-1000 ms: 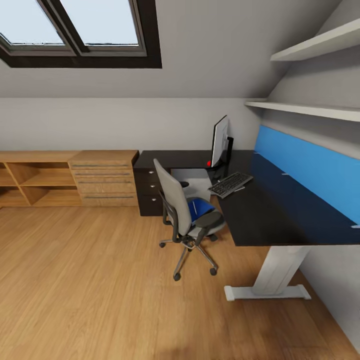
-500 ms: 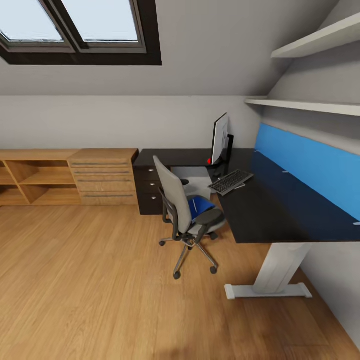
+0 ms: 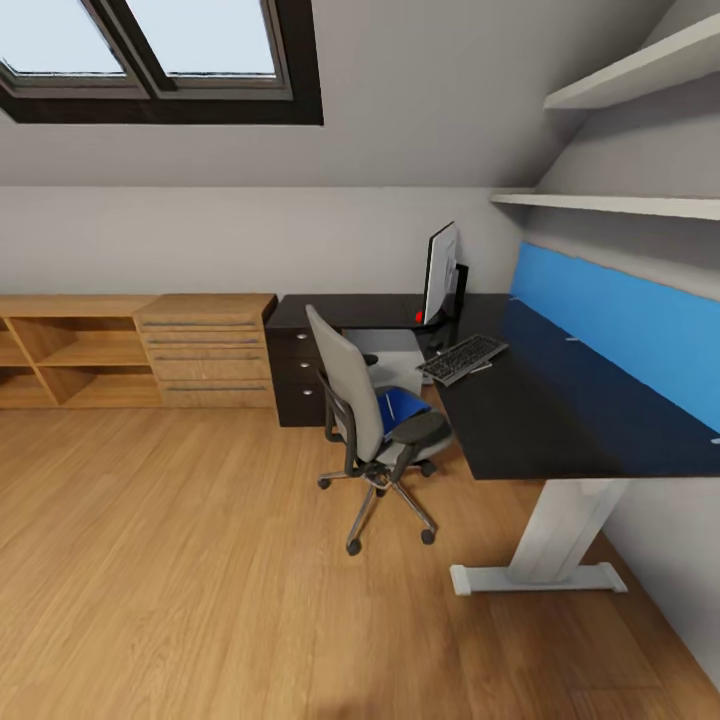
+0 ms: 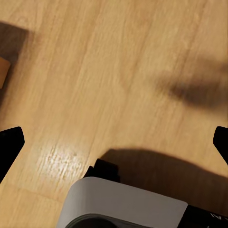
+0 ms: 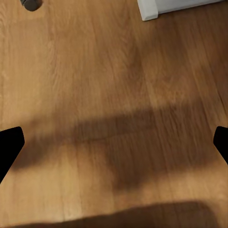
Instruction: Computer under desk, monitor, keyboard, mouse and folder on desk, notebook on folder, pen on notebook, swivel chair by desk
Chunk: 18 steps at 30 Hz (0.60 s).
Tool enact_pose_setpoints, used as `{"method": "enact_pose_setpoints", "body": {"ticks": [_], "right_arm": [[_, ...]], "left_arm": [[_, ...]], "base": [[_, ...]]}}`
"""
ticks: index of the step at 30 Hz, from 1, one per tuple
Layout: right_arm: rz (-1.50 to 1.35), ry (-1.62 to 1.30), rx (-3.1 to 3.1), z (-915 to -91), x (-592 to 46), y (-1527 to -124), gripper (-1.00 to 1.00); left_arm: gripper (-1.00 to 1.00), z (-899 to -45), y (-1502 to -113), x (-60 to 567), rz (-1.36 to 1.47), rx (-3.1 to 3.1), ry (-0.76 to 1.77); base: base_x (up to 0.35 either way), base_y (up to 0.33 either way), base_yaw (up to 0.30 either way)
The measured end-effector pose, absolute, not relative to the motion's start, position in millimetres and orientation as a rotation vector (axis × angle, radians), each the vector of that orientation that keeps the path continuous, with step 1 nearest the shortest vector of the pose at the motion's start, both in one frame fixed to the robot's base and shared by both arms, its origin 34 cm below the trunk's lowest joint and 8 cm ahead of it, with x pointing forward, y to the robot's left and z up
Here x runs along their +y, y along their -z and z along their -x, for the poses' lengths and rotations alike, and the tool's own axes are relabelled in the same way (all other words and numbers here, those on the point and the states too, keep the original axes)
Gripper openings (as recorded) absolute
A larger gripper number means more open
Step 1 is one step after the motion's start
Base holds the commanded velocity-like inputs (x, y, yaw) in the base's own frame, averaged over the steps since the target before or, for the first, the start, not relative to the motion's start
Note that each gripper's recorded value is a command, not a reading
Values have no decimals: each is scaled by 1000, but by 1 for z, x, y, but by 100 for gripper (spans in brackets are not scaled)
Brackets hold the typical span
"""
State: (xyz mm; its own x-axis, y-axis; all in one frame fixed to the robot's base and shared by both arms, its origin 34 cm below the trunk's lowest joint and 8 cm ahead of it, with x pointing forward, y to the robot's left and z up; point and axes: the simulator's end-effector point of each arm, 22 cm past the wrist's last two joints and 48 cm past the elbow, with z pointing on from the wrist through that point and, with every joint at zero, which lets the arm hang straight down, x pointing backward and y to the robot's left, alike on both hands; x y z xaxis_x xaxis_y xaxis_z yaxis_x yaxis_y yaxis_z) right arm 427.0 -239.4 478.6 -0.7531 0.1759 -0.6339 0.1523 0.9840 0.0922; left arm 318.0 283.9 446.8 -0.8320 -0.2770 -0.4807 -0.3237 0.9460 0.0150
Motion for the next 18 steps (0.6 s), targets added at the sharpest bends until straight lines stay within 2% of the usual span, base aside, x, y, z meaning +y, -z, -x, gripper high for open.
{"method": "enact_pose_setpoints", "body": {"ticks": [18], "right_arm": [[-201,-55,2435,-426,-234,-447,100]], "left_arm": [[100,-316,-415,285,428,2610,-132]], "base": [[0,0,0]]}}
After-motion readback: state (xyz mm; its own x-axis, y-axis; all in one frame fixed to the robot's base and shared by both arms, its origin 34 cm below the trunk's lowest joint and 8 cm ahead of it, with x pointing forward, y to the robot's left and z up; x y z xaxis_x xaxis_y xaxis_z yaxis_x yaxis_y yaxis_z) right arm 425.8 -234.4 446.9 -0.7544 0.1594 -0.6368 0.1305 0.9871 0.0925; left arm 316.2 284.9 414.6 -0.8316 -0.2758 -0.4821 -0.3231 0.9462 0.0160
